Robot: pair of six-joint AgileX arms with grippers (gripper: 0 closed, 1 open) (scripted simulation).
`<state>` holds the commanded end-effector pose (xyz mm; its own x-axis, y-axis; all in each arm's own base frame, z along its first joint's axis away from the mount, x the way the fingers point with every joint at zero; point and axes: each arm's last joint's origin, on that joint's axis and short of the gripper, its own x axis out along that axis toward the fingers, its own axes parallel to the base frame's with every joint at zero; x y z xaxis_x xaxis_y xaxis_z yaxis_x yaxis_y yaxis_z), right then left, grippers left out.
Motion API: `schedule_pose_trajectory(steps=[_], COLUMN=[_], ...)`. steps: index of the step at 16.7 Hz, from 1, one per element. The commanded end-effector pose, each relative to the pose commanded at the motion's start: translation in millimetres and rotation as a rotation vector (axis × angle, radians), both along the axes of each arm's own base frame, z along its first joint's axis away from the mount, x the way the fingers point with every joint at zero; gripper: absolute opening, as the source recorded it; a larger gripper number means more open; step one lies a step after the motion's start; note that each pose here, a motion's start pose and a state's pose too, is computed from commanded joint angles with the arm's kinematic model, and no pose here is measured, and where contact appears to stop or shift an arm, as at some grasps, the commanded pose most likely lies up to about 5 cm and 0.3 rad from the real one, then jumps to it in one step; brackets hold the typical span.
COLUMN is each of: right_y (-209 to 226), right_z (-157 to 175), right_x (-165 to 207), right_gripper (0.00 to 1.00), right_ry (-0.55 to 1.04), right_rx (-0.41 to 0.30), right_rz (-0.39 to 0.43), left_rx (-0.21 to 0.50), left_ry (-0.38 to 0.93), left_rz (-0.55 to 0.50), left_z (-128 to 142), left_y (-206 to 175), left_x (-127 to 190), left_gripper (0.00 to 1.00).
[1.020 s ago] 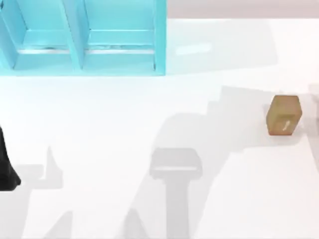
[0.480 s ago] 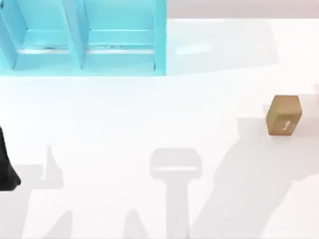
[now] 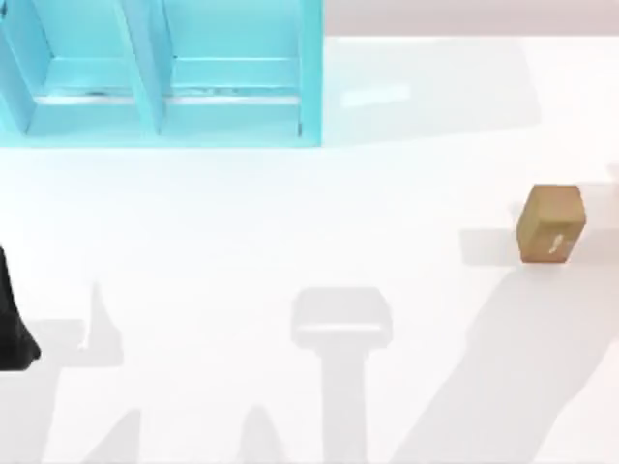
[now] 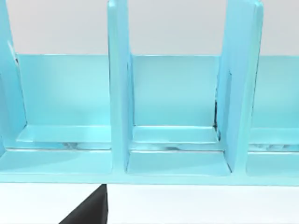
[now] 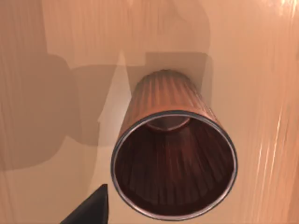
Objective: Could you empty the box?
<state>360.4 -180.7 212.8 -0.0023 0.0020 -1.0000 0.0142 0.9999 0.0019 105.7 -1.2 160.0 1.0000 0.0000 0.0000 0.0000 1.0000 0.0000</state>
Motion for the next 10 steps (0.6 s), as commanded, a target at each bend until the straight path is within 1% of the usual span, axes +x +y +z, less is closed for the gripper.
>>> schedule_pose_trajectory(steps=[5, 7, 10], right_y=[-0.2, -2.0, -2.1], right_z=[-45.5, -53.1, -53.5], right_x=[-2.6, -3.5, -3.5], right_gripper=[1.0, 1.0, 1.0], right_ry=[0.0, 0.0, 0.0], right_rx=[0.0, 0.0, 0.0], right_rz=[0.0, 0.0, 0.0], left_rx=[0.0, 0.0, 0.0], left_ry=[0.0, 0.0, 0.0], left_rz=[0.0, 0.0, 0.0], left_z=[0.0, 0.0, 0.0], left_y=[0.0, 0.0, 0.0], left_x=[0.0, 0.0, 0.0], left_gripper=[1.0, 1.0, 1.0])
